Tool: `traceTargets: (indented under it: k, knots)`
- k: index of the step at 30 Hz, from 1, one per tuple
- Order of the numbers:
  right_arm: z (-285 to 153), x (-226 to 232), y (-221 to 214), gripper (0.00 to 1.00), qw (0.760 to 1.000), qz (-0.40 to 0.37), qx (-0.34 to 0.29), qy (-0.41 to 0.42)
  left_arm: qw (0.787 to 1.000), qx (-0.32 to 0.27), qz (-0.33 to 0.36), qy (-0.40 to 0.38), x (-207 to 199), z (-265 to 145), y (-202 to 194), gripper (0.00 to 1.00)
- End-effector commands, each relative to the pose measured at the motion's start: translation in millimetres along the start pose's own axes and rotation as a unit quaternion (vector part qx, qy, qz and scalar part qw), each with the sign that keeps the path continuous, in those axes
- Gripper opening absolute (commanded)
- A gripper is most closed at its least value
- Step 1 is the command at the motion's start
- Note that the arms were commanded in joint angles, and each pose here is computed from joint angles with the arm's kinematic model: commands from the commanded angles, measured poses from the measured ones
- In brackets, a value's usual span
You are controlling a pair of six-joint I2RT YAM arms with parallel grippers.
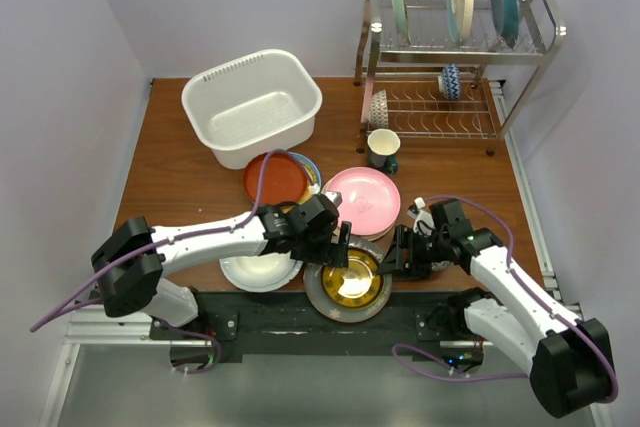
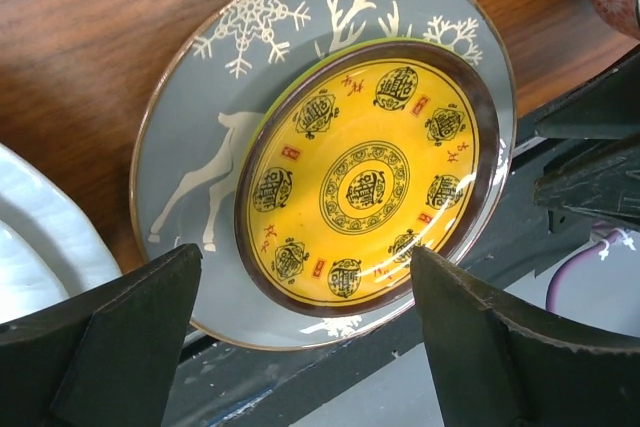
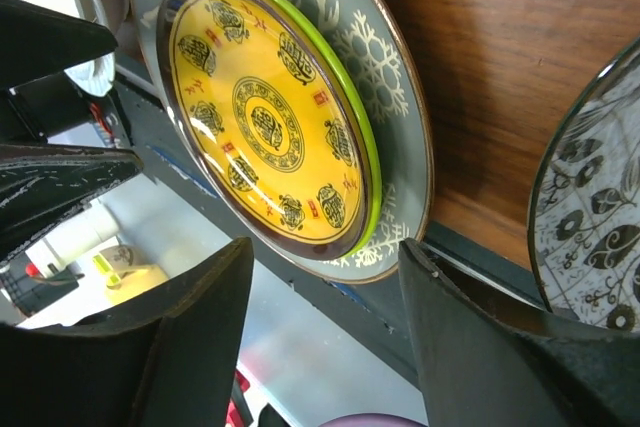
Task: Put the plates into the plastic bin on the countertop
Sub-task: Pick up the plate from the corner of the board.
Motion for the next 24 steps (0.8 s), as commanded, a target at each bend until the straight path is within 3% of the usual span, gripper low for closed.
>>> traceTargets:
  k: [1,24]
  knots:
    - [2.4,0.8,-2.4,0.61,1.000,0.001,0.013,0.002,1.000,-0.005,-0.020,0.001,-9.7,0.1,1.9,0.90]
    - [19.7,-10.2,-9.3,0.52,1.000,0.017,0.022,-0.001,0.997,0.043,-0.061,0.012,-7.0,28.7,-34.4,0.82]
Point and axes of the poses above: each gripper's point midway between its finger pads, its own z axis out along the fingers, its own x axis along the line the jaws close on, y = z × x, the point moved 6 cm from there along -z, back along the fingers, and after that the axes turned 6 degrees about z, right-handed, at the moved point
